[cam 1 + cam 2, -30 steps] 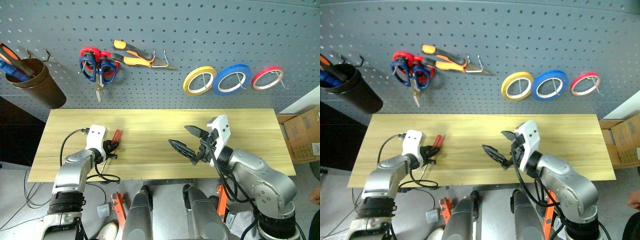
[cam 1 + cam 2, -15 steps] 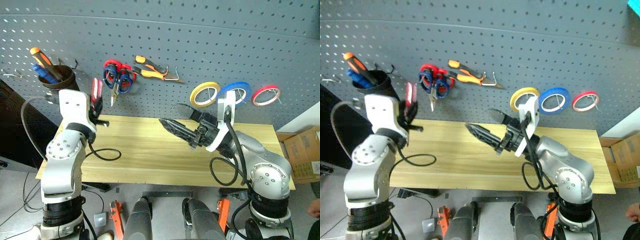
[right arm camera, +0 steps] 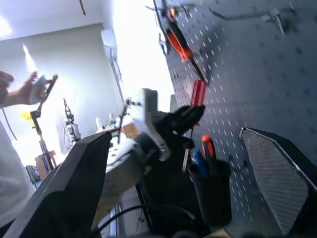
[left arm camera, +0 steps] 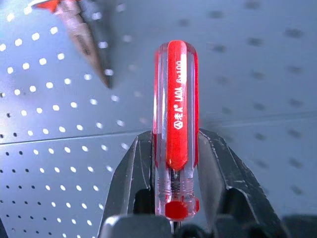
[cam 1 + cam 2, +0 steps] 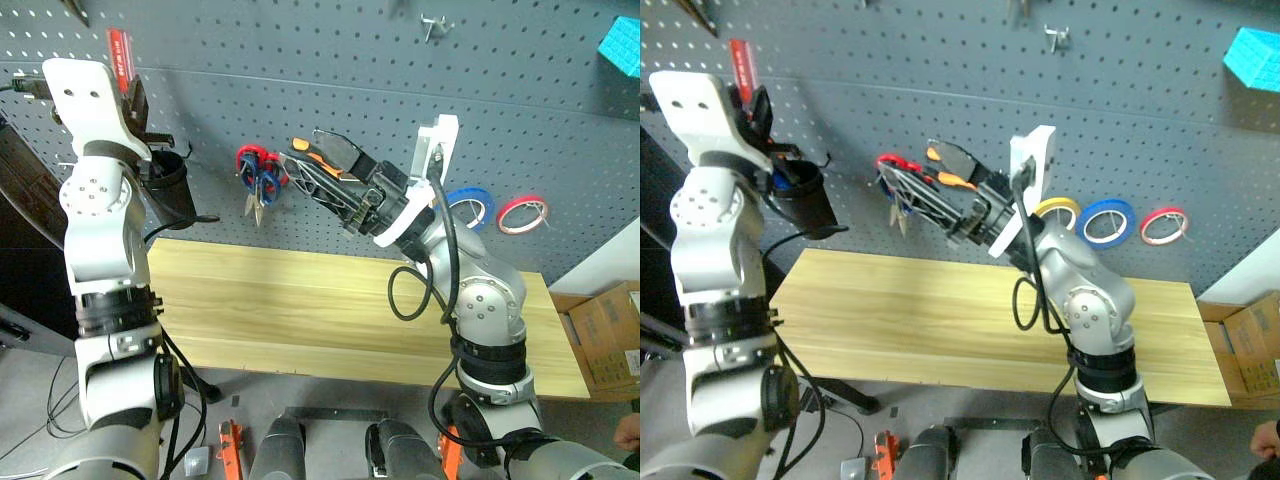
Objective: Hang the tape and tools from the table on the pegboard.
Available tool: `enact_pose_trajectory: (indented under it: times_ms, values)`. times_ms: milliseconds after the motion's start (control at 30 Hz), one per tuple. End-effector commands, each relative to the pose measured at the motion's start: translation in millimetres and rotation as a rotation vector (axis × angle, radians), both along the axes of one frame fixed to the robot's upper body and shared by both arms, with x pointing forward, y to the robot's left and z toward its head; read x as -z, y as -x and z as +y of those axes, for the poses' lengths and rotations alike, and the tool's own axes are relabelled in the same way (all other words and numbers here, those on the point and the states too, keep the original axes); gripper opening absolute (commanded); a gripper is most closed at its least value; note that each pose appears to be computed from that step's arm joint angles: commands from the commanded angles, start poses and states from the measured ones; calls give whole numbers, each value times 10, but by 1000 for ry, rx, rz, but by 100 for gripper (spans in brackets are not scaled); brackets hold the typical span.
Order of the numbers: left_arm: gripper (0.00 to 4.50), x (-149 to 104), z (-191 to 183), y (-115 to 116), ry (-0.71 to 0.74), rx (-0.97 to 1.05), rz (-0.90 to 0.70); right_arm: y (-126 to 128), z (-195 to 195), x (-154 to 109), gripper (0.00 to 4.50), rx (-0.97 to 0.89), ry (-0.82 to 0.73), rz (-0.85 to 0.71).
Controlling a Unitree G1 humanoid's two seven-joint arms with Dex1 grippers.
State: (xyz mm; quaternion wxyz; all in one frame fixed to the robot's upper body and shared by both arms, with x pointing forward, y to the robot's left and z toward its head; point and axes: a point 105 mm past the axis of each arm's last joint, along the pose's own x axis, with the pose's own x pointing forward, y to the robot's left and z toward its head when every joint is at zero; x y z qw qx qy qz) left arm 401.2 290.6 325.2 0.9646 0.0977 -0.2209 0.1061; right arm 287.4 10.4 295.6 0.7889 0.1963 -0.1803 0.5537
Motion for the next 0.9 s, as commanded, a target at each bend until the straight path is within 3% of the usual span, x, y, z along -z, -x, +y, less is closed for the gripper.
enact_pose_trajectory:
  times_ms: [33, 233, 567, 600, 900]
  values:
    - [83, -166, 32, -108, 57, 68, -48, 26, -1, -72, 450, 8, -27, -42]
    - [83, 73, 107, -385, 181, 128, 42, -13, -13, 8, 450, 47, -7, -37]
    - [83, 528, 341, -360, 262, 48, 100, -35, -158, 95, 450, 132, 9, -14]
    - [154, 554, 353, -350, 267, 45, 101, -34, -163, 102, 450, 135, 10, -12]
    - [449, 568, 367, -281, 277, 44, 84, -42, -140, 124, 450, 128, 26, -11]
